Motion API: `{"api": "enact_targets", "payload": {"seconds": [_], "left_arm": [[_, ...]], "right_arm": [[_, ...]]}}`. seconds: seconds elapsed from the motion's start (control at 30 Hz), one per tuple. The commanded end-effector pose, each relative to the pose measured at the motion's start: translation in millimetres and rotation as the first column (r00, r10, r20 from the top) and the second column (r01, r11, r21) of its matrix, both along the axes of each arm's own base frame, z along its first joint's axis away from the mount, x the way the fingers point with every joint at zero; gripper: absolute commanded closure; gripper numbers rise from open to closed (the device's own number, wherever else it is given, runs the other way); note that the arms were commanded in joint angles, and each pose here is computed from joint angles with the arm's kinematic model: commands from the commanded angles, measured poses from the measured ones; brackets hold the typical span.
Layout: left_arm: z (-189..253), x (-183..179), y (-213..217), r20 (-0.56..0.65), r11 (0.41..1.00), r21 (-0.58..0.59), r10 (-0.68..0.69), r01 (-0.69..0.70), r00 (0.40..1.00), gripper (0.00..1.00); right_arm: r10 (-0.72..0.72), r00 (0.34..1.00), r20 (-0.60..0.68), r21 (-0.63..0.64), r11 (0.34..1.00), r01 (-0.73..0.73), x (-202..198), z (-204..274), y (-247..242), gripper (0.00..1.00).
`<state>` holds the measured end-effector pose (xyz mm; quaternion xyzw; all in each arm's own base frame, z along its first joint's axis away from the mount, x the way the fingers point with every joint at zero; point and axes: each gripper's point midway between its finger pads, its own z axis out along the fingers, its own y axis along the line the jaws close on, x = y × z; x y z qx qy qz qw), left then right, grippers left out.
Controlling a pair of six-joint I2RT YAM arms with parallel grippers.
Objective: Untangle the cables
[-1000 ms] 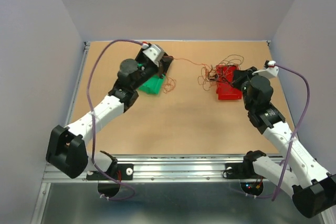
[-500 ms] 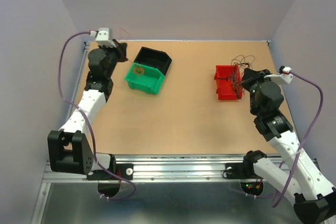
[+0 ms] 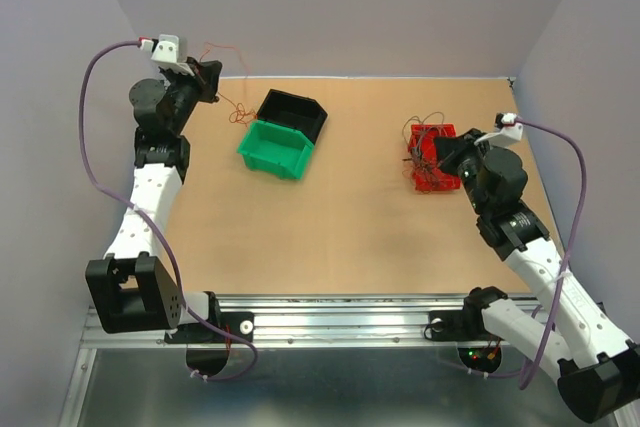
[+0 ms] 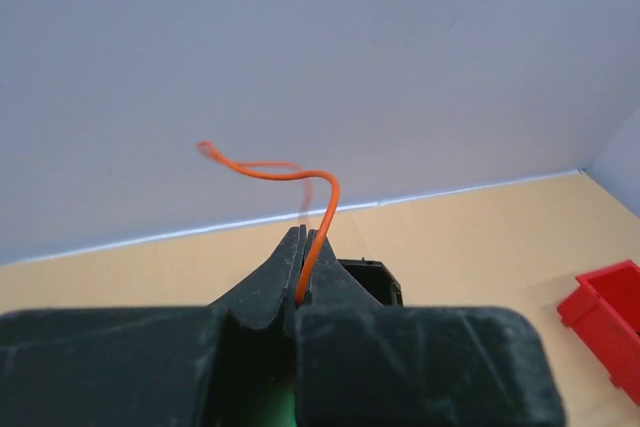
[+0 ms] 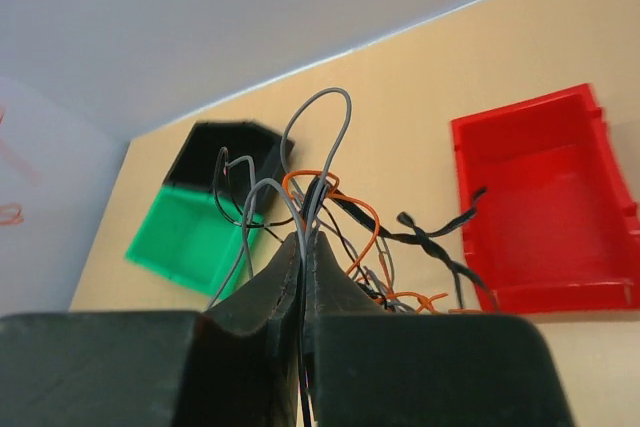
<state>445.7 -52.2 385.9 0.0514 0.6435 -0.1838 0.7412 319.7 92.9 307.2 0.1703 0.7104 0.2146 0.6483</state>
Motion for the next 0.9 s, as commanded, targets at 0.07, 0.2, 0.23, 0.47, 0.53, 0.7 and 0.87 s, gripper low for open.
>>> {"api": "enact_targets", "payload": {"seconds": [0.07,0.2,0.23,0.47,0.53,0.7,0.87], "left_arm": [[26.4,-10.2,-39.1,0.092,0.965,0.123,-0.242,0.23,0.966,1.0],[5.9,-3.5,-53.0,0.056,0.951,0.144,-0.282,0.272,0.958,1.0],[2.0,-1.5,-52.5,0.051,0.952,0.15,-0.277,0.267,0.96,1.0],[-50.7,1.9,-87.6,-0.024,0.921,0.235,-0.314,0.31,0.949,1.0],[-66.8,0.9,-94.3,-0.061,0.905,0.291,-0.305,0.309,0.95,1.0],[-105.3,11.0,-91.5,-0.203,0.883,0.381,-0.21,0.275,0.956,1.0],[-142.4,19.4,-93.1,-0.263,0.844,0.43,-0.223,0.321,0.939,1.0]], "right_arm": [[0.359,0.916,0.179,-0.048,0.933,-0.356,-14.5,51.7,60.7,1.0],[0.516,0.832,0.203,-0.099,0.856,-0.507,-25.5,57.4,88.1,0.99],[0.541,0.815,0.209,-0.107,0.841,-0.531,-28.7,58.7,93.0,0.99],[0.625,0.747,0.226,-0.138,0.78,-0.611,-41.2,60.7,110.4,0.99],[0.63,0.744,0.224,-0.134,0.776,-0.616,-41.8,59.5,111.6,1.0],[0.625,0.749,0.218,-0.124,0.779,-0.614,-39.6,57.0,111.8,0.99],[0.636,0.745,0.203,-0.116,0.771,-0.626,-37.1,51.4,115.1,0.99]]}}
